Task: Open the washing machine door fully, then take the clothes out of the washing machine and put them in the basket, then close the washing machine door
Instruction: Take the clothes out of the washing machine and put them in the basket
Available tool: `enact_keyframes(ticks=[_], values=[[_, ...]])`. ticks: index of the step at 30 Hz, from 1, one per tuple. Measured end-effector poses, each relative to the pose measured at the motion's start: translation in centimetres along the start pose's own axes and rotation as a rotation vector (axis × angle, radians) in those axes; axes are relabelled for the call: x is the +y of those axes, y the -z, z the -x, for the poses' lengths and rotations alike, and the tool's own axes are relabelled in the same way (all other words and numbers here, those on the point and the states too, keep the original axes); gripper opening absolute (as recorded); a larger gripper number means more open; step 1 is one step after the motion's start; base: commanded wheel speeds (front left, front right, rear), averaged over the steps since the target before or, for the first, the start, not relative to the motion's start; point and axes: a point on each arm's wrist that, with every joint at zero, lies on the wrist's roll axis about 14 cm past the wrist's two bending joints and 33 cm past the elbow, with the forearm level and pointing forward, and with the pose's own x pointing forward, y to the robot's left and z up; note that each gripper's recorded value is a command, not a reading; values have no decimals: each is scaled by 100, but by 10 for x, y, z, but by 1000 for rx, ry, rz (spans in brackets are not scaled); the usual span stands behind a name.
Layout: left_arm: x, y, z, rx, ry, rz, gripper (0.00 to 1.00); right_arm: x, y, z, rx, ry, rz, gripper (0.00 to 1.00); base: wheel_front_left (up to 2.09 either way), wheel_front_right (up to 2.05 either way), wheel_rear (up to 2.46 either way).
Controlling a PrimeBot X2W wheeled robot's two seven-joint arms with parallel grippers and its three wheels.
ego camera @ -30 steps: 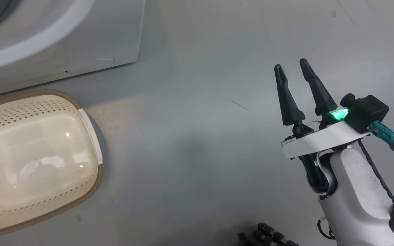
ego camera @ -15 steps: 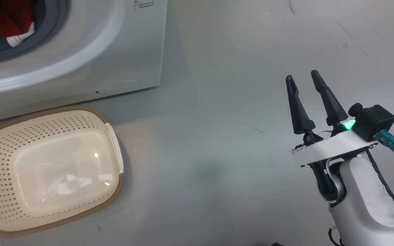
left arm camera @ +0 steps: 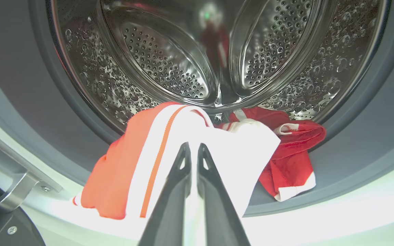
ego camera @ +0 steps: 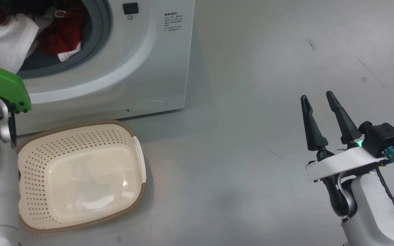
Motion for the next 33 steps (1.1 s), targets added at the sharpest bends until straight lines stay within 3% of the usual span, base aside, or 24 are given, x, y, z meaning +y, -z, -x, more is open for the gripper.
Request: enact_keyframes(ticks=[33], values=[[3,-13,108,-190,31,47,0,38,-15,34,-46,-99,-8,100,0,0,0]])
